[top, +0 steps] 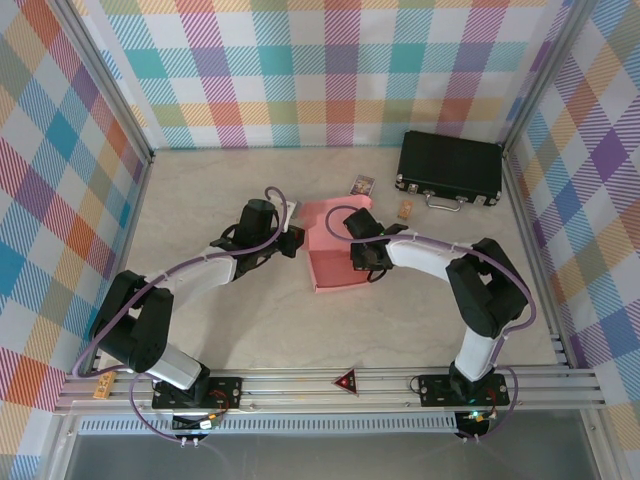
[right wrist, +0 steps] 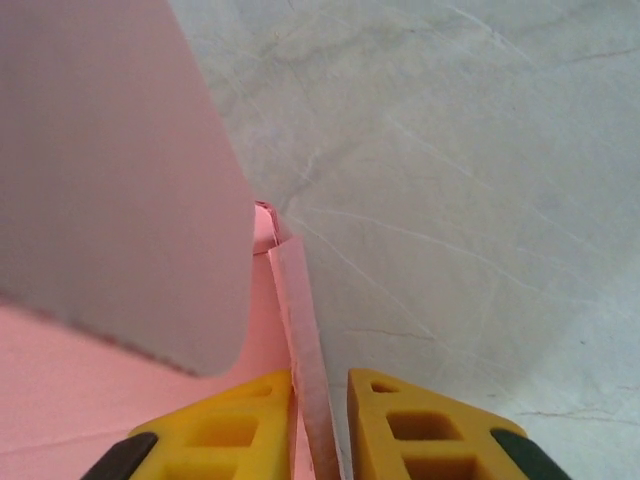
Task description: Fold the paper box
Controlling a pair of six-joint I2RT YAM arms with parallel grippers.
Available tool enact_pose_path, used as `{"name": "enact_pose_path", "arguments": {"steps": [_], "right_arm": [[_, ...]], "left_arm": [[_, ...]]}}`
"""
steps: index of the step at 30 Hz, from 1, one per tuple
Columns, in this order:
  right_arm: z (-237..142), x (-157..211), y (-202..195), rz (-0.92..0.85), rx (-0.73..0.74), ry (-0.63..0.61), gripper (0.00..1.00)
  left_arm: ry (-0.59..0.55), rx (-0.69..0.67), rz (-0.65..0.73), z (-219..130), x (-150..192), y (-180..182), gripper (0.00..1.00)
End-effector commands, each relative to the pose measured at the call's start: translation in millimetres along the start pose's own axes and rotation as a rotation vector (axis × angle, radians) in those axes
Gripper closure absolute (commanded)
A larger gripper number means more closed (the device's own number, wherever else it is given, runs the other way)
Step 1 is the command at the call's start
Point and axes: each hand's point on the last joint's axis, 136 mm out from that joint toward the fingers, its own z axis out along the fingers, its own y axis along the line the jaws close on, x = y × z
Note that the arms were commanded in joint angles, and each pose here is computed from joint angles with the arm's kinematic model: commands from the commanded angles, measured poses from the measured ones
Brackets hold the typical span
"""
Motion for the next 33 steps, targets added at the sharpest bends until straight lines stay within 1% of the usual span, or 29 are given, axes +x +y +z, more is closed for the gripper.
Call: {"name": "enact_pose_path", "arguments": {"steps": [1, 3, 7, 11, 17, 19, 25, 28, 33], "right_arm": [[6.0, 9.6, 1.8, -0.023, 0.003, 0.046, 0.82], [5.5, 9.6, 0.3, -0.026, 0.009, 0.043, 0.85], [7.7, 11.1, 0.0, -0.040, 0.020, 0.049, 0.86], [9.1, 13.8, -1.9, -0.070, 0.065, 0.048, 0.86], [10.0, 15.4, -6.6, -0.116, 0.148, 0.042, 0.85], [10.7, 15.8, -8.2, -0.128, 0.172, 0.044, 0.86], [9.9, 15.0, -12.0, -0.148, 0.228, 0.035, 0.87], [10.3, 16.0, -11.6, -0.174, 0.263, 0.036, 0.85], [13.5, 18.6, -11.9, -0.190, 0.296, 0.042, 0.85]], "left_arm": [[-0.054, 0.006, 0.039, -0.9, -8.8, -0.1, 1.00], [-0.061, 0.006, 0.040, -1.4, -9.2, -0.4, 1.00], [-0.068, 0.008, 0.046, -0.8, -8.5, -0.3, 1.00], [-0.075, 0.020, 0.069, 0.2, -7.6, -1.9, 1.00], [-0.087, -0.002, 0.079, 0.5, -7.0, 2.6, 1.00], [-0.093, -0.002, 0.084, -0.1, -7.3, 2.2, 1.00], [-0.101, -0.009, 0.096, -1.2, -7.6, 3.3, 1.00], [-0.104, -0.010, 0.099, -1.5, -7.6, 3.6, 1.00], [-0.108, -0.011, 0.100, -1.2, -8.3, 3.7, 1.00]]}}
